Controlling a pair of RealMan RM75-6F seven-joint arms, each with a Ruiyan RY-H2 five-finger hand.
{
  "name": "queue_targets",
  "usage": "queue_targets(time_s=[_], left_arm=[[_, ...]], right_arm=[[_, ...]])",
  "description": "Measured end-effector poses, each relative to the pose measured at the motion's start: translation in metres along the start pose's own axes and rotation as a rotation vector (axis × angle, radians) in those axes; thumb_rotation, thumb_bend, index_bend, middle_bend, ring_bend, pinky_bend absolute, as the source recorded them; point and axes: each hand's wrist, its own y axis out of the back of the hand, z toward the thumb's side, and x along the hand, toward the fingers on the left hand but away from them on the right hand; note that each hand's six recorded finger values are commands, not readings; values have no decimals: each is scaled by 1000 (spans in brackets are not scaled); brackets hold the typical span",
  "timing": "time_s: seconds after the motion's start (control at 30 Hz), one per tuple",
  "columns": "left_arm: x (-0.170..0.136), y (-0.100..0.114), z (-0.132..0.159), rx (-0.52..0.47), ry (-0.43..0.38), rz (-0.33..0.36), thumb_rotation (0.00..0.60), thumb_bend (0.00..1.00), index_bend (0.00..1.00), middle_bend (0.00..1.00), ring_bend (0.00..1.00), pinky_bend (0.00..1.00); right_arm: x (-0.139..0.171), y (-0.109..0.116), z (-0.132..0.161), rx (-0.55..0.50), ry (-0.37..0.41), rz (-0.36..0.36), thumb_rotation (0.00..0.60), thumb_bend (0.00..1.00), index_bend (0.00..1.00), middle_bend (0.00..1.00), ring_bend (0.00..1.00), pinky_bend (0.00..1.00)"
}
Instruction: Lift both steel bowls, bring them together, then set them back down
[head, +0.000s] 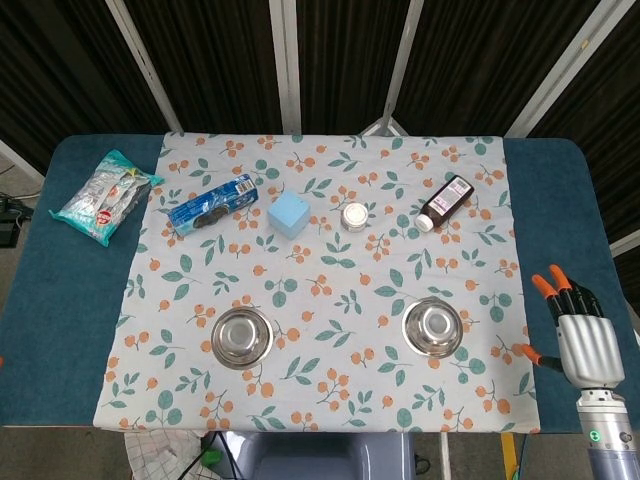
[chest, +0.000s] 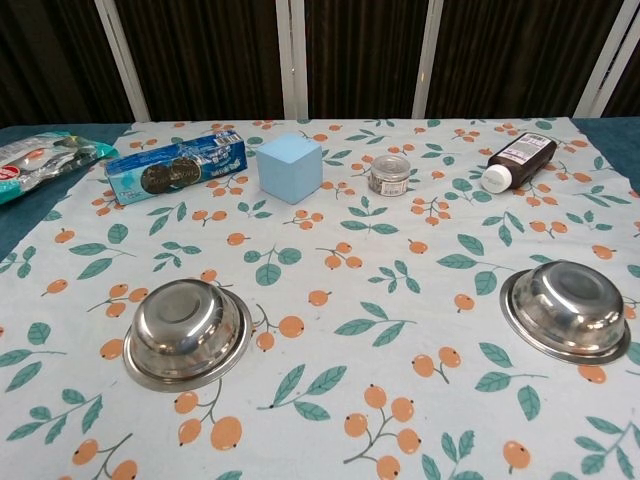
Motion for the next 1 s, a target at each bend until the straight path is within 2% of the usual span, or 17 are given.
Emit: queue_targets(time_s=[0.17, 0.37, 0.63, 1.0], left_arm=[[2, 0, 2, -3, -15, 10, 600, 188, 126, 23, 0, 11], [2, -3, 7, -14, -32, 3, 600, 180, 126, 22, 0, 11], [2, 3, 6, -30, -26, 38, 600, 165, 126, 22, 0, 11], [4, 1, 2, -31, -17, 14, 600, 165, 122, 23, 0, 11]], right_arm=[[2, -1, 3, -46, -2, 16, 600, 64, 157, 0, 112, 137], [5, -12, 12, -97, 9, 84, 600, 64, 157, 1, 112, 134], [0, -38, 35, -75, 49, 166, 600, 63, 157, 3, 112, 124], [-21, -84, 74, -50, 80, 328, 600, 63, 157, 3, 112, 124]])
